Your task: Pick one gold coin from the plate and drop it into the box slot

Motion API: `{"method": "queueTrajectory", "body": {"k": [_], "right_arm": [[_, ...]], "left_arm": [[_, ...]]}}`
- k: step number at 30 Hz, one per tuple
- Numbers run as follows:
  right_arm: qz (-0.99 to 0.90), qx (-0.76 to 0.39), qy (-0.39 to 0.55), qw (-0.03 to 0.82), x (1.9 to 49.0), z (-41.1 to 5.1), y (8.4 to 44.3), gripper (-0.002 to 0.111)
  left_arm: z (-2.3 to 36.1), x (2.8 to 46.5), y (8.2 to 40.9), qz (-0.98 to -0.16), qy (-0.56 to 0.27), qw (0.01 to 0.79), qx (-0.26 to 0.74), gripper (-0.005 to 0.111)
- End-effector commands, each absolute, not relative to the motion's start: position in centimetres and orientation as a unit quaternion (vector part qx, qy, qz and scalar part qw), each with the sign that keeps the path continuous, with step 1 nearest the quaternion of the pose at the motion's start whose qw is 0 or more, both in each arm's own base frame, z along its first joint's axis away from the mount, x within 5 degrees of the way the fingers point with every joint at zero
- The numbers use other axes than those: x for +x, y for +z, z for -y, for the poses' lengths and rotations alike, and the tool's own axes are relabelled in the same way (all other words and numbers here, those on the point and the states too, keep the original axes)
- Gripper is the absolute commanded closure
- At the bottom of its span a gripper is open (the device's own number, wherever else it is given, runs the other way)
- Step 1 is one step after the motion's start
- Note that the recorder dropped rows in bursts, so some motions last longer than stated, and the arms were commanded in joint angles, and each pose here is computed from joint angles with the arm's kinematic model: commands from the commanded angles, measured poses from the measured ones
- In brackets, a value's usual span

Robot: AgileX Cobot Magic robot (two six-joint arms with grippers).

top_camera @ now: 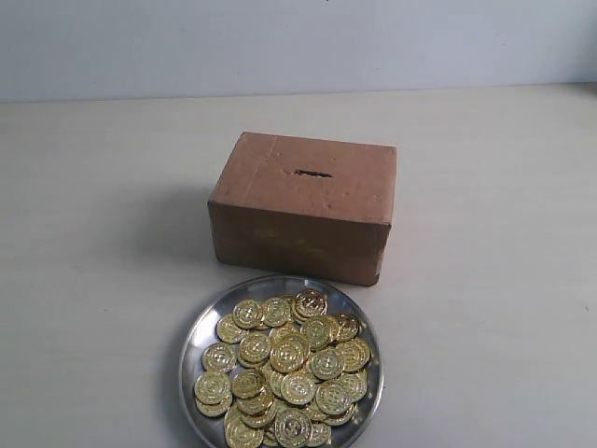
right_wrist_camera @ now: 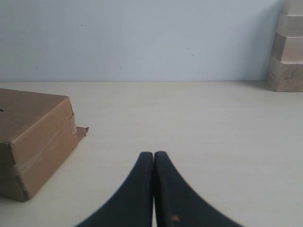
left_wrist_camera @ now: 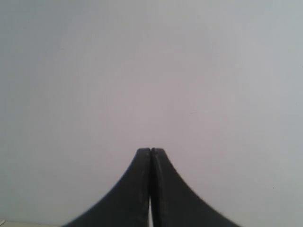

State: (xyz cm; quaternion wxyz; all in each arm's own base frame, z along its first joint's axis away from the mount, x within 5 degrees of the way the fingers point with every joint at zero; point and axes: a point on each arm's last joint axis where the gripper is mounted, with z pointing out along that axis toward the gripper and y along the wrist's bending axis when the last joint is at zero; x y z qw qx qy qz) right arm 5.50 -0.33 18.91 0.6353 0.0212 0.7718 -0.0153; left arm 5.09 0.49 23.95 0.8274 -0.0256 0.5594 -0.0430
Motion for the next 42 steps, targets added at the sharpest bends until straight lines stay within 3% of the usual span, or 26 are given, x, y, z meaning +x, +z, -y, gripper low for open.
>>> {"method": "queueTrajectory", "body": {"k": [1,42], "right_arm": [[-0.770,0.025,-0.018,0.637,5.47,0.38,18.82,0.108],[-0.770,0.000,0.003,0.637,5.49,0.03,18.82,0.108]], "left_arm": [[-0.52,5.01,23.99,-0.556,-0.043,0.830,-0.027,0.107],[-0.52,5.01,23.99,-0.556,-0.043,0.830,-0.027,0.107]]}}
